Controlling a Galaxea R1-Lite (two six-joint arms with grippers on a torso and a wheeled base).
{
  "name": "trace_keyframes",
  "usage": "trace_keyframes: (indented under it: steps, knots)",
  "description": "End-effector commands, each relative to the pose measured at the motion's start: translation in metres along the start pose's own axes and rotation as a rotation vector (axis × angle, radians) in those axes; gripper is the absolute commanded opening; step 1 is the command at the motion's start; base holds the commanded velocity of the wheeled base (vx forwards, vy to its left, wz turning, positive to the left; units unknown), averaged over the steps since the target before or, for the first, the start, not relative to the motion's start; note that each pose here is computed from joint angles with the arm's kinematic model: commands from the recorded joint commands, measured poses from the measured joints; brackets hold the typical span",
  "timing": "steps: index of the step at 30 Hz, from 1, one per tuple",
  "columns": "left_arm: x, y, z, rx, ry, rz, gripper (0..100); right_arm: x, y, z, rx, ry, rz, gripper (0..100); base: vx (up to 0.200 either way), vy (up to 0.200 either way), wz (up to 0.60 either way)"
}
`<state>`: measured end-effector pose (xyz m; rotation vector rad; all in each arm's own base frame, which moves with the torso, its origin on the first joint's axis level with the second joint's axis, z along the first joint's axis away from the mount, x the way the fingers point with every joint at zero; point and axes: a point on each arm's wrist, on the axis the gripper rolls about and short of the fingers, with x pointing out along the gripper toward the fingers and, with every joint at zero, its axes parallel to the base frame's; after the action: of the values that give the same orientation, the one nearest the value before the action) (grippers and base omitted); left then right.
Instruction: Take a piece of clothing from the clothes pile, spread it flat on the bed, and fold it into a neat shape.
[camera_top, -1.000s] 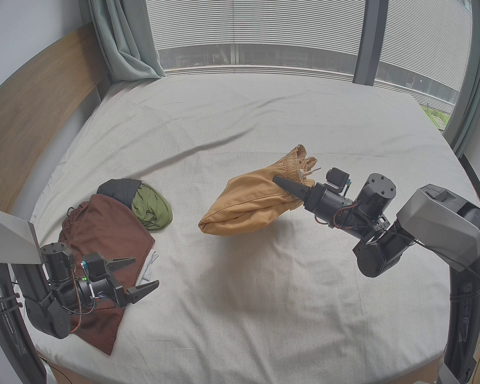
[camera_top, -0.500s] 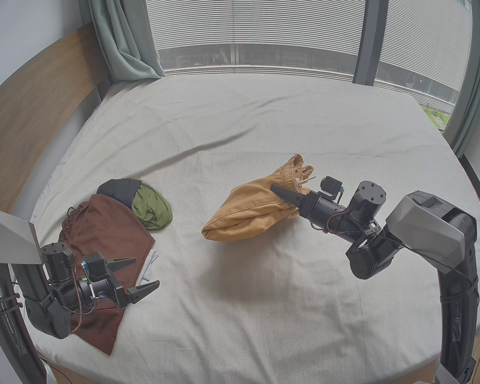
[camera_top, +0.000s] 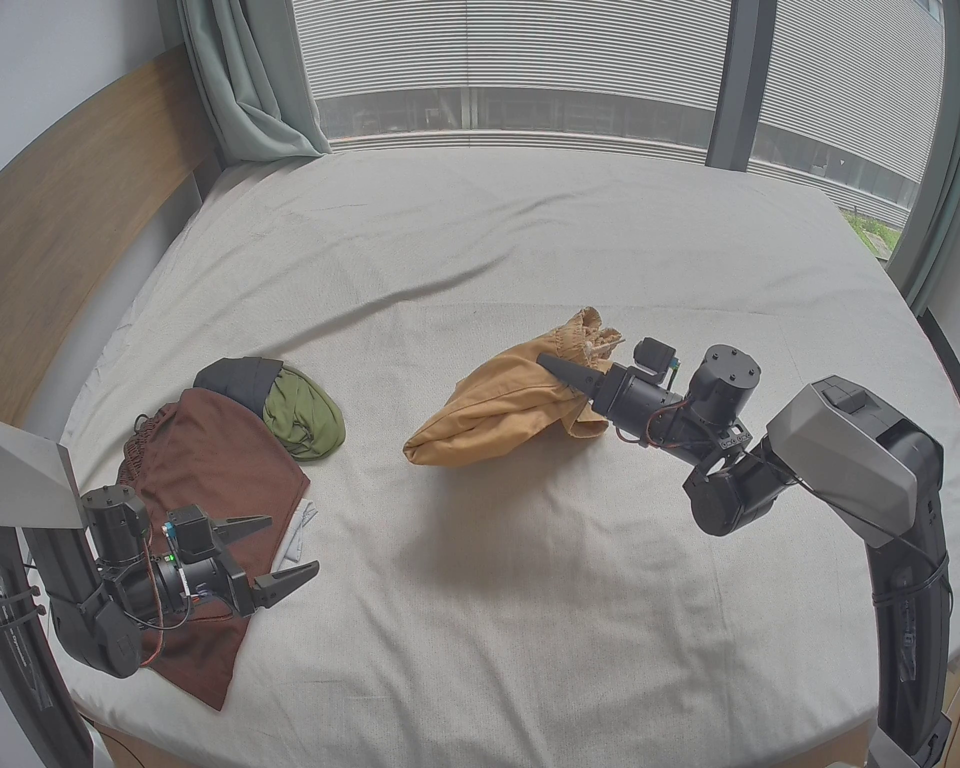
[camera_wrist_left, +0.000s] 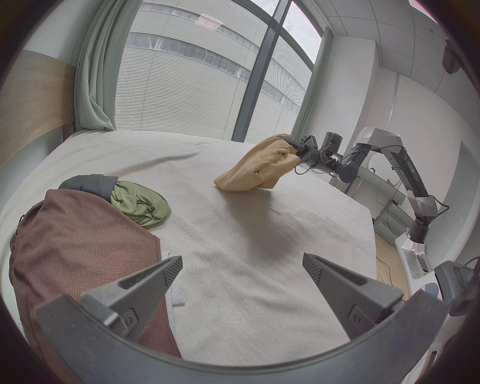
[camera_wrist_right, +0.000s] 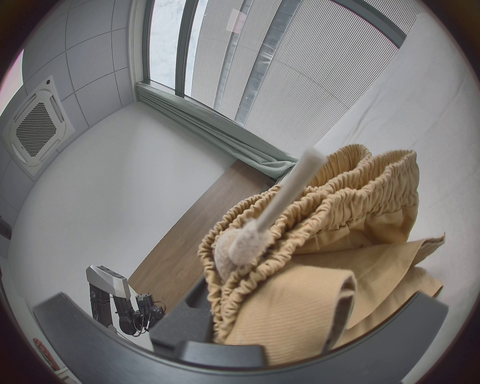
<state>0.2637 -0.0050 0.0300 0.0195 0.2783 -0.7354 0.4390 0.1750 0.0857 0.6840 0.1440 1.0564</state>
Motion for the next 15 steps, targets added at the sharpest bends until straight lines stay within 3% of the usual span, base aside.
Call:
trace_keyframes:
  steps: [1,10,15]
  knots:
    - [0.000,0.000,0.000,-0.001,0.001,-0.001,100,0.014,0.003,0.023,-0.033,-0.033,0.025,0,0.000,0.000,0.00]
    - [0.001,-0.004,-0.002,-0.006,0.011,-0.015,100,0.029,-0.002,0.048,-0.034,-0.074,0.051,0,0.000,0.000,0.00]
    - [0.002,-0.007,-0.003,-0.007,0.016,-0.027,100,0.034,-0.030,0.036,-0.010,-0.061,0.023,0,0.000,0.000,0.00]
